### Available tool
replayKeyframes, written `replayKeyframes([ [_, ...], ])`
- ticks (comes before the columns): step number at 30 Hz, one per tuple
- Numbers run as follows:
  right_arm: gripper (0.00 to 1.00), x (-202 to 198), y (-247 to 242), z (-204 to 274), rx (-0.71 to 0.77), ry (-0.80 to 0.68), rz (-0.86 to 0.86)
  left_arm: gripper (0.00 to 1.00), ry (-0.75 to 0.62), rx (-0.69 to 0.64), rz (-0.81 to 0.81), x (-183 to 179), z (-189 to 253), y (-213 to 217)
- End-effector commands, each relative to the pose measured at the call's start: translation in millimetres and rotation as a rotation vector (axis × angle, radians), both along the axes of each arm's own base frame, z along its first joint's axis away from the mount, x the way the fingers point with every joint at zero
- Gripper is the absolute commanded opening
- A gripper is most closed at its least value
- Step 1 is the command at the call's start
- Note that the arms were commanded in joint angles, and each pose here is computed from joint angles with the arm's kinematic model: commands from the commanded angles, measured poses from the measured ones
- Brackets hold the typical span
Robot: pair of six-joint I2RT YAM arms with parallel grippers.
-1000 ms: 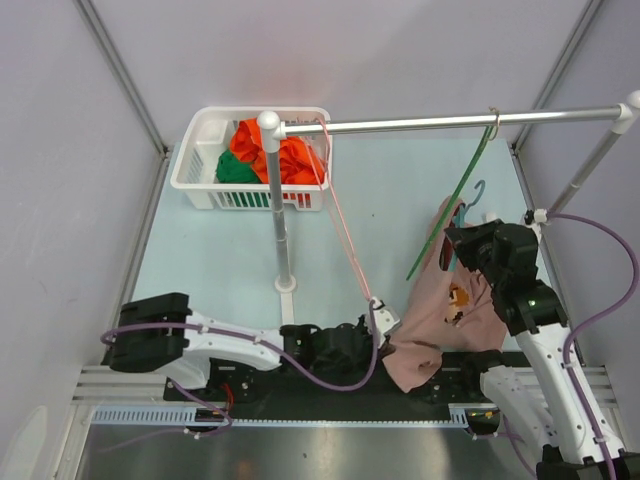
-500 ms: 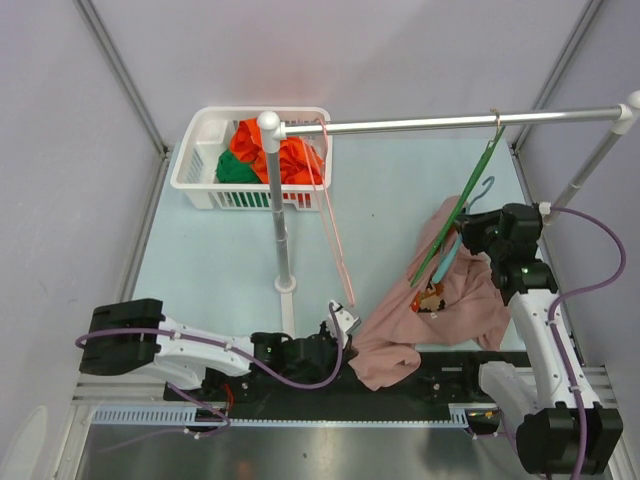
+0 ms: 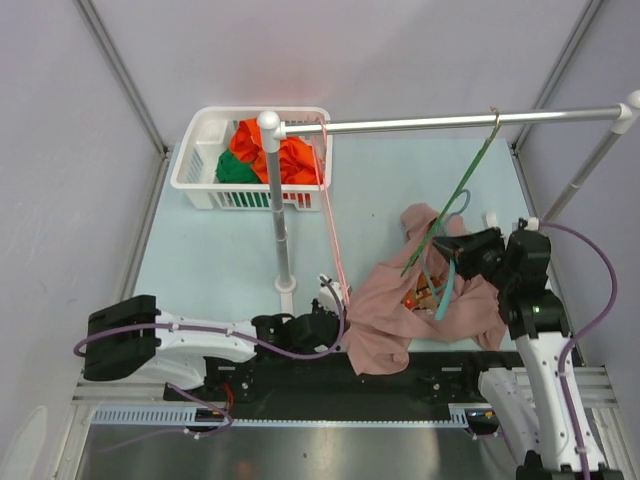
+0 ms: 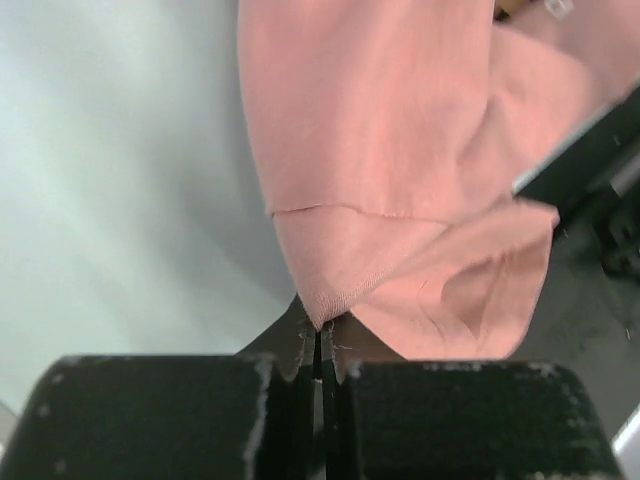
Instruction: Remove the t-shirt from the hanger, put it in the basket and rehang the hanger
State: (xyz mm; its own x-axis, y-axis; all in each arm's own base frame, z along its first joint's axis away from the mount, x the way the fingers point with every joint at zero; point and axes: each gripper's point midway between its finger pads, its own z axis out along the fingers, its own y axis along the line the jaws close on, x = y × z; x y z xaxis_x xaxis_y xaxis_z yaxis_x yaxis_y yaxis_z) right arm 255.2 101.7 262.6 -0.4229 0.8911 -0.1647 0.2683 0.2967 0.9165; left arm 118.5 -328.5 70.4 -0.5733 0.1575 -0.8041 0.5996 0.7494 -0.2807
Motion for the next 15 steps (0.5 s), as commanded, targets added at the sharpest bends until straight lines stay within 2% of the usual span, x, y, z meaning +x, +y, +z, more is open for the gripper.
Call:
replayKeyframes([
  [1, 0.0, -60.7, 24.8, -11.5, 0.056, 0.084, 0.174, 0.0, -0.004, -0.055, 0.09, 28.3, 27.9, -11.9],
  [4, 0.0, -97.4, 28.5, -17.9, 0.043, 0.114, 0.23, 0.0, -0.002, -0.066, 0.13, 43.1, 33.1, -11.4],
  [8, 0.0, -130.0, 33.1, -3.8, 0.053, 0.042, 0.277, 0.0, -0.001, -0.092, 0.18, 58.2, 44.3, -6.2],
  [10, 0.0, -140.6, 28.6, 0.4, 0.006, 0.028, 0.269, 0.0, -0.016, -0.106, 0.199, 62.4, 51.9, -1.4],
  [13, 0.0, -144.6, 4.3, 17.1, -0.19, -0.013, 0.192, 0.0, -0.033, -0.141, 0.178, 58.5, 64.4, 3.2],
  [14, 0.0, -142.6, -11.4, 13.0, -0.268, 0.021, 0.127, 0.0, -0.037, -0.147, 0.166, 56.6, 66.3, 4.8],
  [15, 0.0, -144.2, -20.6, 34.5, -0.32, -0.028, 0.089, 0.0, -0.032, -0.143, 0.152, 52.7, 62.0, 9.0],
])
